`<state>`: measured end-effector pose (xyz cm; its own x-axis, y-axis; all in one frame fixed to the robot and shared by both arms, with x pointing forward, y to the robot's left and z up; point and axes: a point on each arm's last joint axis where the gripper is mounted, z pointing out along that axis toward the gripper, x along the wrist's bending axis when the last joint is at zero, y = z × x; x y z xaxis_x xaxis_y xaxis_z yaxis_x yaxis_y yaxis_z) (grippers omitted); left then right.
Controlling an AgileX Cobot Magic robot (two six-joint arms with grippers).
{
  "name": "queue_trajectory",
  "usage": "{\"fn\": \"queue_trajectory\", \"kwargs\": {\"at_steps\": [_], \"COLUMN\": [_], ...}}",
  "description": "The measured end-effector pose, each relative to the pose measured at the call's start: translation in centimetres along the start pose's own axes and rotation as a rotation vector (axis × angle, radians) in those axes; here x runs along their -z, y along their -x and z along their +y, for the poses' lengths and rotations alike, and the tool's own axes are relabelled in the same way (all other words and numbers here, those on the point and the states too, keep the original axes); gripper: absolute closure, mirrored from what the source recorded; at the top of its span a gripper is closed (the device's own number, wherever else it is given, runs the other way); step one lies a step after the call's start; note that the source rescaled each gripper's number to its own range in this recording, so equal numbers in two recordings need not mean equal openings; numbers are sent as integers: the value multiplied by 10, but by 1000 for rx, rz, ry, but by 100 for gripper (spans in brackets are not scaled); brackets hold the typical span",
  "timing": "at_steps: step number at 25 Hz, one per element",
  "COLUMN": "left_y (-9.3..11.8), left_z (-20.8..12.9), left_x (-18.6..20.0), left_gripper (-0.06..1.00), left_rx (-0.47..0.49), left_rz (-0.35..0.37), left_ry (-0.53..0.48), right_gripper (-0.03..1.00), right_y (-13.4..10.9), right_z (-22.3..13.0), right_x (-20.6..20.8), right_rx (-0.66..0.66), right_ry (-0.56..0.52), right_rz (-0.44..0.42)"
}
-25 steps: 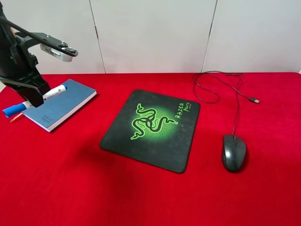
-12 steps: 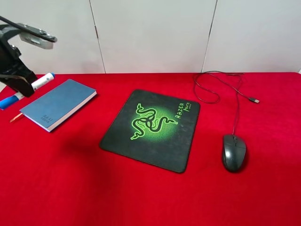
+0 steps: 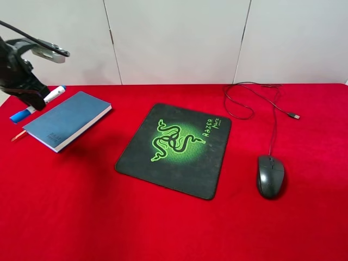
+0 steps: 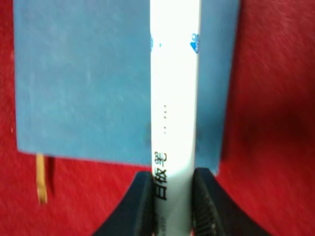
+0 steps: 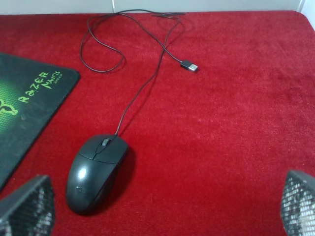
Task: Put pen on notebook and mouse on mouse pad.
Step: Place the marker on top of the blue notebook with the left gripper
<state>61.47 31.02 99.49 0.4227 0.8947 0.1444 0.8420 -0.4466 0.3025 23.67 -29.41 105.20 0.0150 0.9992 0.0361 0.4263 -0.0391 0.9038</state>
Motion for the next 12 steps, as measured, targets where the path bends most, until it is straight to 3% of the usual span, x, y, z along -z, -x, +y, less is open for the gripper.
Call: {"fn": "queue_trajectory", "kwargs": {"at_steps": [12], "left_y": [-23], "left_z": [30], "left_x": [-69], "left_gripper": [94], "left_rx": [-9], "left_rz": [6], "left_ry": [-4], "right_gripper": [-3], "right_y": [0], "right_z": [0], "right_x": [0], "right_rx": [0], "right_ry": [0], "right_rz": [0]}}
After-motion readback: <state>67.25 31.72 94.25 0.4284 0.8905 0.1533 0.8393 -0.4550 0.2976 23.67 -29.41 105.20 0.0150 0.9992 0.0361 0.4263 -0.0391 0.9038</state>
